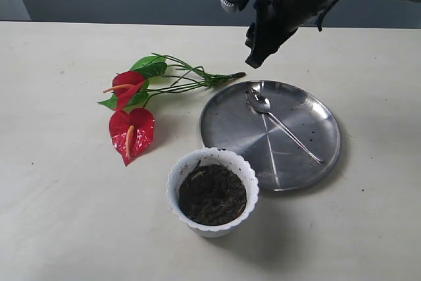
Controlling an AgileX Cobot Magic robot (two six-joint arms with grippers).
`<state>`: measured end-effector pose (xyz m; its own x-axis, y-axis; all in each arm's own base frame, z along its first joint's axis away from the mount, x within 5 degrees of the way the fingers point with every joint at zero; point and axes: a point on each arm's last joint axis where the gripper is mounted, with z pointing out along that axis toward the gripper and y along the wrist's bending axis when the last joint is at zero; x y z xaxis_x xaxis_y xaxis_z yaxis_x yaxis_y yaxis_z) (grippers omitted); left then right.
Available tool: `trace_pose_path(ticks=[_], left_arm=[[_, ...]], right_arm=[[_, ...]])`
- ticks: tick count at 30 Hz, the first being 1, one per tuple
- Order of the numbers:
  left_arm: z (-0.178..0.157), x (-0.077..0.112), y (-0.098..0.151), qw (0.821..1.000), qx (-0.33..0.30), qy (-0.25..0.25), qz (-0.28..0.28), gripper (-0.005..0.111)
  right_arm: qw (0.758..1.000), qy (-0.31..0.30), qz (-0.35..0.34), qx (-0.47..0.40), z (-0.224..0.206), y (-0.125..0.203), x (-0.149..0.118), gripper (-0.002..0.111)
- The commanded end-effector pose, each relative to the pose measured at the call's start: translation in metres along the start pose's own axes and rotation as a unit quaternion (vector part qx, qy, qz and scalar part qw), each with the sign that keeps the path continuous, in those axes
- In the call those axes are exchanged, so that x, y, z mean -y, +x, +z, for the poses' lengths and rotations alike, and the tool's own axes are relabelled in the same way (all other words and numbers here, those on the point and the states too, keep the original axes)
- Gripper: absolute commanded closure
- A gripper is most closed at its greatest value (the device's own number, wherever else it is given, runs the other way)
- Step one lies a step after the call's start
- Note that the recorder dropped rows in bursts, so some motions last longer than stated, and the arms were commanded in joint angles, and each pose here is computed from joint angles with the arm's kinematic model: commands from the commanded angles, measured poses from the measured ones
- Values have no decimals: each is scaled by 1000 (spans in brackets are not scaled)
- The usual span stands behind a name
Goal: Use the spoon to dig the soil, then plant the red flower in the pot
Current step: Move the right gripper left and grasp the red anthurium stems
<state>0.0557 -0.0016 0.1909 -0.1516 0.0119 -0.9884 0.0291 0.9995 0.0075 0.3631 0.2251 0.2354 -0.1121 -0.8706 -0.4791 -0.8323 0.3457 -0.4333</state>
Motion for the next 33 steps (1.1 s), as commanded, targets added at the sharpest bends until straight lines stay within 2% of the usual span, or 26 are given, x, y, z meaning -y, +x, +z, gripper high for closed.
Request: trace_pose_path(ticks=[1, 7, 14, 18, 24, 27, 33], left_arm=[[0, 0, -1, 1000, 4, 2, 0, 106], [0, 0, -1, 1000, 4, 2, 0, 106], [0, 0, -1, 1000, 4, 2, 0, 106], [0, 0, -1, 1000, 4, 2, 0, 106], [0, 0, -1, 1000, 4, 2, 0, 106], [0, 0, -1, 1000, 4, 2, 0, 106], [0, 0, -1, 1000, 4, 2, 0, 106]], right_arm=[[999, 5, -45, 4, 8, 0, 2, 63], [999, -2, -20, 28, 33, 0, -6, 63], [996, -22, -83, 36, 64, -8, -36, 63], [995, -7, -85, 55, 75, -14, -45, 55], [995, -23, -84, 56, 78, -19, -57, 52], [996, -22, -65, 64, 78, -21, -57, 53], [995, -22, -69, 67, 78, -24, -61, 53]])
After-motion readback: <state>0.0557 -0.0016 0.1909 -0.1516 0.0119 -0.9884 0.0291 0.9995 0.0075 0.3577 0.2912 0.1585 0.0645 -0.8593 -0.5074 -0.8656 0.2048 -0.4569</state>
